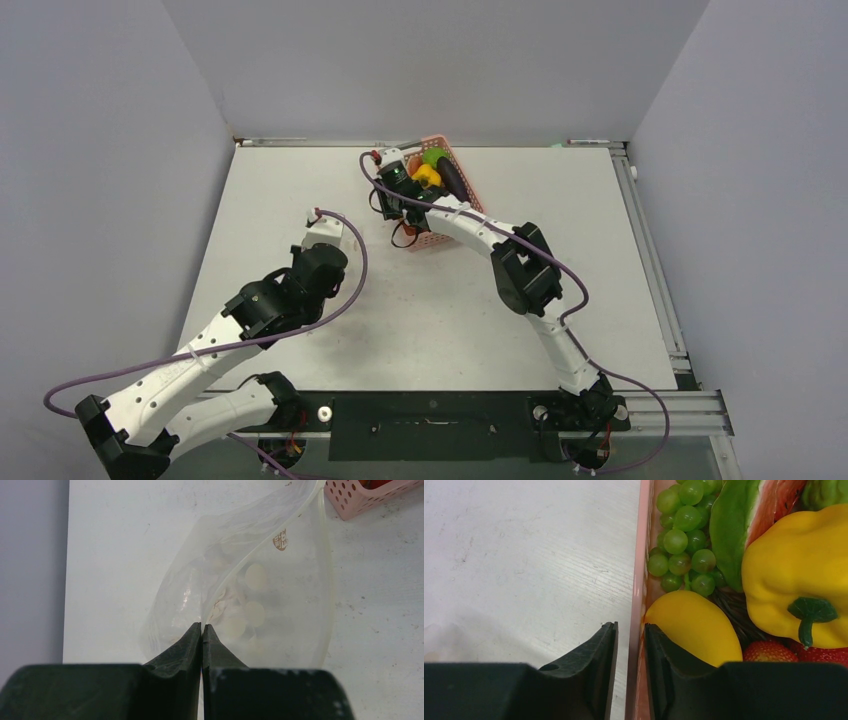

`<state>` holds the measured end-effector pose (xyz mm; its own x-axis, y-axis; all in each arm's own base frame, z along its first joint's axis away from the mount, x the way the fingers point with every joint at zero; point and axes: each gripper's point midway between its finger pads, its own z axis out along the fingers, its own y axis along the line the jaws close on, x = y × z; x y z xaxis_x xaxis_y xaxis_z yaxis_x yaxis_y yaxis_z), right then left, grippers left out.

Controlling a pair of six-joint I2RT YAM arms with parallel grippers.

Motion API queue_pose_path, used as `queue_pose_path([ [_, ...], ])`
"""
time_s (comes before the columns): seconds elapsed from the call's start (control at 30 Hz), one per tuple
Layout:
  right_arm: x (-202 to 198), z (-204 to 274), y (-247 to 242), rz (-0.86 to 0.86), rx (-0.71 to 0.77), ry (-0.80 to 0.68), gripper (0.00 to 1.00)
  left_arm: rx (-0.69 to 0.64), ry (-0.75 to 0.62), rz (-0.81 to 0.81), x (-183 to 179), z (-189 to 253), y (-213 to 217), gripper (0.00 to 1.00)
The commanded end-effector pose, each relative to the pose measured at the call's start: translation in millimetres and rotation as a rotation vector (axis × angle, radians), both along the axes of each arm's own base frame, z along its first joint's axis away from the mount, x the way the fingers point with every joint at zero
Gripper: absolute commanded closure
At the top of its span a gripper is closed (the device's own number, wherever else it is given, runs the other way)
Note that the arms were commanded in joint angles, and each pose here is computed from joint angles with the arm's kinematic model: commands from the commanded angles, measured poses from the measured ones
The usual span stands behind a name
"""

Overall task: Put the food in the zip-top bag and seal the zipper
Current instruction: Move the bin to the center of the board.

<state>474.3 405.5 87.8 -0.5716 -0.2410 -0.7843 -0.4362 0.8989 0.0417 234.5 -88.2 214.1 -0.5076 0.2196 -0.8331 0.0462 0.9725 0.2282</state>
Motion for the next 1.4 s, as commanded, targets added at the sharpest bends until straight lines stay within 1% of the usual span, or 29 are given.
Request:
queue_pose_path([
  [0.0, 10.2, 14.2, -6.3, -0.049, -0.011, -0.05, 0.76, -0.042, -0.042, -0.002, 4.9, 10.5, -3.6, 1.0],
  [0.1, 8.6, 12.2, -10.4, -0.063, -0.027, -0.051, 0.85, -0.043, -0.042, -0.002, 4.6, 10.3, -3.6, 1.0],
  [0.27, 3.2, 11.0, -14.6, -0.083, -0.047, -0.052, 0.94, -0.046, -0.042, -0.003, 4.3, 10.7, -3.6, 1.0],
  [0.3, 1.7, 10.4, -15.9, -0.089, -0.052, -0.052, 0.95, -0.046, -0.042, -0.003, 4.2, 10.5, -3.3, 1.0],
  [0.43, -5.8, 12.4, -21.5, -0.112, -0.053, -0.052, 0.95, -0.048, -0.044, -0.002, 4.1, 10.9, -3.3, 1.0],
  [0.67, -24.3, 21.8, -37.3, -0.165, -0.013, -0.036, 0.95, -0.054, -0.051, 0.005, 4.0, 12.8, -2.4, 1.0],
  [1.2, -79.5, 20.1, -77.5, -0.346, 0.034, -0.008, 0.95, -0.065, -0.056, 0.006, 2.8, 14.6, -1.6, 1.0],
  [1.37, -94.8, 24.3, -84.9, -0.378, 0.077, -0.004, 0.95, -0.064, -0.048, 0.005, 2.6, 12.5, -2.1, 1.0],
])
